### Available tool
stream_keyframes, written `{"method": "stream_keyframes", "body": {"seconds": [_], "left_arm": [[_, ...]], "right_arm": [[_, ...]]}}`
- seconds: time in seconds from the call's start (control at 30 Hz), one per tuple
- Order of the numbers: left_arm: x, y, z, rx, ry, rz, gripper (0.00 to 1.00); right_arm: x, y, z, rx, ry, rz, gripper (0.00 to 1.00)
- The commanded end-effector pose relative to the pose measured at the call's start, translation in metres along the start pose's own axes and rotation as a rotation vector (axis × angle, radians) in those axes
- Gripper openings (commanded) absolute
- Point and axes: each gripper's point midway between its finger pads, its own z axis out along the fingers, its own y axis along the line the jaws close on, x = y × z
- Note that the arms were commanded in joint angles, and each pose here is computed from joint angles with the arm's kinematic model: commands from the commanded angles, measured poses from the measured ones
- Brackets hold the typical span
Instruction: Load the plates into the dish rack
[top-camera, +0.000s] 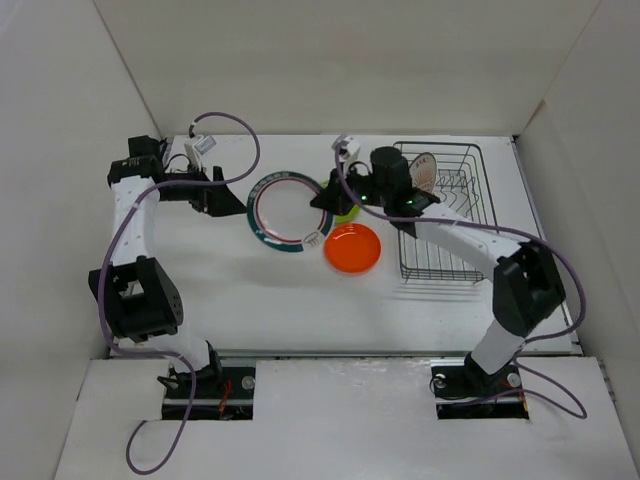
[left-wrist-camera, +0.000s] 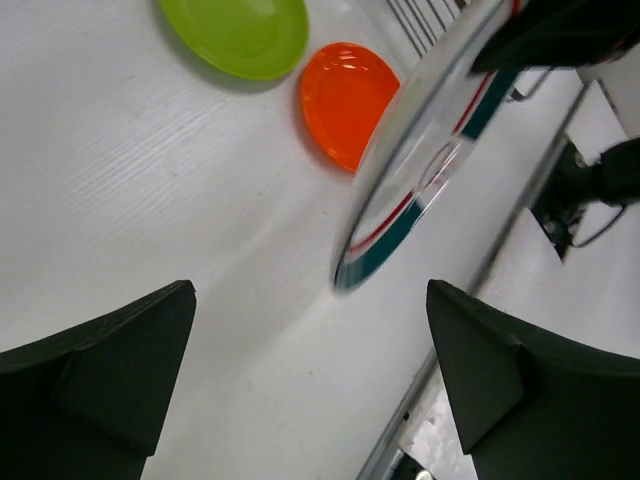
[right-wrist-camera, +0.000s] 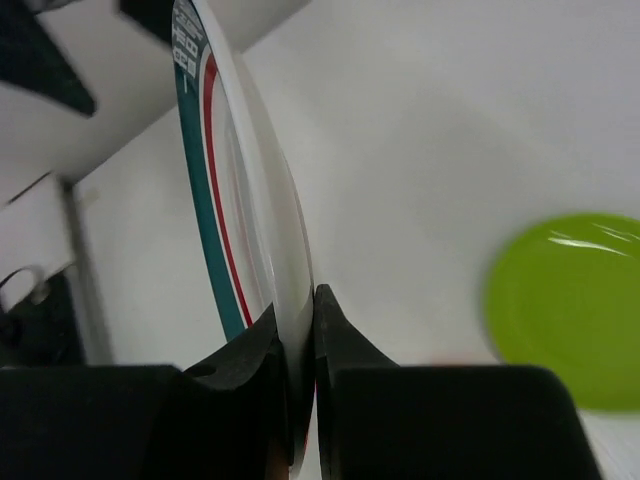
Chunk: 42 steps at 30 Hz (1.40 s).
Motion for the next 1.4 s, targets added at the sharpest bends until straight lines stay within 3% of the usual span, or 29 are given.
{"method": "stream_keyframes", "body": {"seconds": [0.0,0.03,0.07,0.1,0.13,0.2,0.33,0.47,0.6,1.1,1.37], "left_arm": [[-0.004,0.023,0.001,-0.102,-0.026,-0.043,1.00],[-0.004,0.028,0.000,-0.140,-0.034,-0.090,1.00],[-0.012,0.044,-0.005,-0.247,-0.060,-0.043,1.00],[-0.013,0.049,-0.006,-0.297,-0.067,-0.042,1.00],[-0.007,0.055,-0.005,-0.348,-0.064,-0.053,1.00],[-0.017,0.069,-0.011,-0.521,-0.097,-0.032,1.00],[-0.018,0.078,-0.017,-0.668,-0.123,-0.031,1.00],[-0.020,0.077,-0.015,-0.670,-0.132,-0.040,1.00],[-0.011,0.083,-0.011,-0.674,-0.104,-0.076,1.00],[-0.006,0.082,-0.006,-0.664,-0.083,-0.099,1.00],[-0.001,0.083,-0.005,-0.662,-0.075,-0.106,1.00]], "right_arm": [[-0.084,-0.056,-0.077,0.332,-0.205,-0.064,0.00],[-0.093,-0.065,-0.105,0.451,-0.207,-0.055,0.00],[-0.100,-0.079,-0.127,0.564,-0.220,-0.051,0.00],[-0.110,-0.111,-0.167,0.802,-0.259,-0.028,0.00],[-0.101,-0.122,-0.192,0.916,-0.217,0.002,0.00],[-0.122,-0.136,-0.250,1.150,-0.263,0.019,0.00],[-0.133,-0.152,-0.338,1.396,-0.305,0.062,0.00],[-0.135,-0.159,-0.380,1.526,-0.328,0.072,0.00],[-0.129,-0.170,-0.396,1.615,-0.313,0.089,0.00],[-0.059,-0.217,-0.336,1.514,-0.156,0.177,0.00],[-0.041,-0.230,-0.324,1.559,-0.090,0.168,0.00]]}}
